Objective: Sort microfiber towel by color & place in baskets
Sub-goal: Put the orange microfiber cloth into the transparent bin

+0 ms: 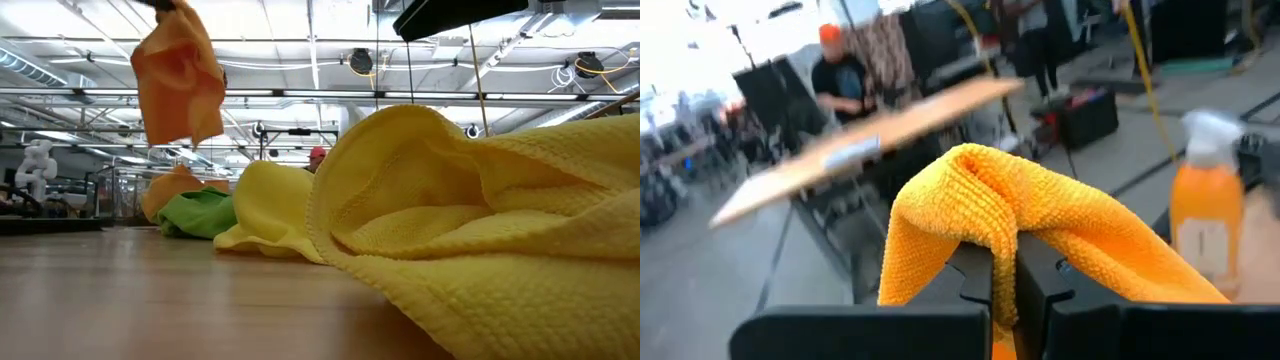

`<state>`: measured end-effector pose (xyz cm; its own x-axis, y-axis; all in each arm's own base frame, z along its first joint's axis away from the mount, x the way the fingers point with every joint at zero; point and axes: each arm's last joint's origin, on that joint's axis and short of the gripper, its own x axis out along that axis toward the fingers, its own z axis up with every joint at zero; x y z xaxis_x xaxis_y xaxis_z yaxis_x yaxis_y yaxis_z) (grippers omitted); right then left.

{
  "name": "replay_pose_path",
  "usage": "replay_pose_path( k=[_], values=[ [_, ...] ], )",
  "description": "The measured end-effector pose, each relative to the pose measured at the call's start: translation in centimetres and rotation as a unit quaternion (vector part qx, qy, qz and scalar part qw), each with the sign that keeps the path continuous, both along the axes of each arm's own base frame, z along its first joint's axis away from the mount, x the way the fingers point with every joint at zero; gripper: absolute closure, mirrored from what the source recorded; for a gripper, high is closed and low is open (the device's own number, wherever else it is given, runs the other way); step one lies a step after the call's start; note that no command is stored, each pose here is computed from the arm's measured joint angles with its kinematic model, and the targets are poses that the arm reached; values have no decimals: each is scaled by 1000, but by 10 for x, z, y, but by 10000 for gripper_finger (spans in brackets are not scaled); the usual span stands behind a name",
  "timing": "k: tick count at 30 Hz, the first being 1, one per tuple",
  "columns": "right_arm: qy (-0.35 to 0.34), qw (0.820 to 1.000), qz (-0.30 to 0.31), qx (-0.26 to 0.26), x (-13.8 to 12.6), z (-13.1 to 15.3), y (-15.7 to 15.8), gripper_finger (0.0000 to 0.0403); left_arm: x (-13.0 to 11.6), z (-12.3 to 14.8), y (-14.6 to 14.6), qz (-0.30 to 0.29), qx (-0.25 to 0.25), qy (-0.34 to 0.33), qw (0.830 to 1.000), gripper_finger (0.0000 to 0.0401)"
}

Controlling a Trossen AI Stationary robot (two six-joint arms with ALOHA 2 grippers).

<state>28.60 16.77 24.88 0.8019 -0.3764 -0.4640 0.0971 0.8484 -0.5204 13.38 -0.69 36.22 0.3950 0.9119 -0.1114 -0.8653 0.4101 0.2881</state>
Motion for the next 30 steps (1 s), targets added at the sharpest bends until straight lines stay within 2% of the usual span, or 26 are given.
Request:
replay_pose_path(
  k=[4,13,17,21,25,30],
  values=[
    [-4,1000,3,-2,1,1,1,129,-3,-13,16,28,-52,20,998,391],
    [-7,1000,-1,-15,1,2,0,129,-4,-53,46,148,-67,92,982,391],
    [-9,999,-8,-32,1,2,0,129,-3,-65,55,173,-77,107,976,391],
    [-17,999,-9,-27,1,5,-1,129,-2,-78,62,187,-98,129,969,391],
    [-29,999,-1,-26,3,8,0,129,2,-72,65,194,-90,112,970,391],
    [-29,999,1,-28,4,9,-1,129,12,-39,68,173,-59,79,980,391]
  ],
)
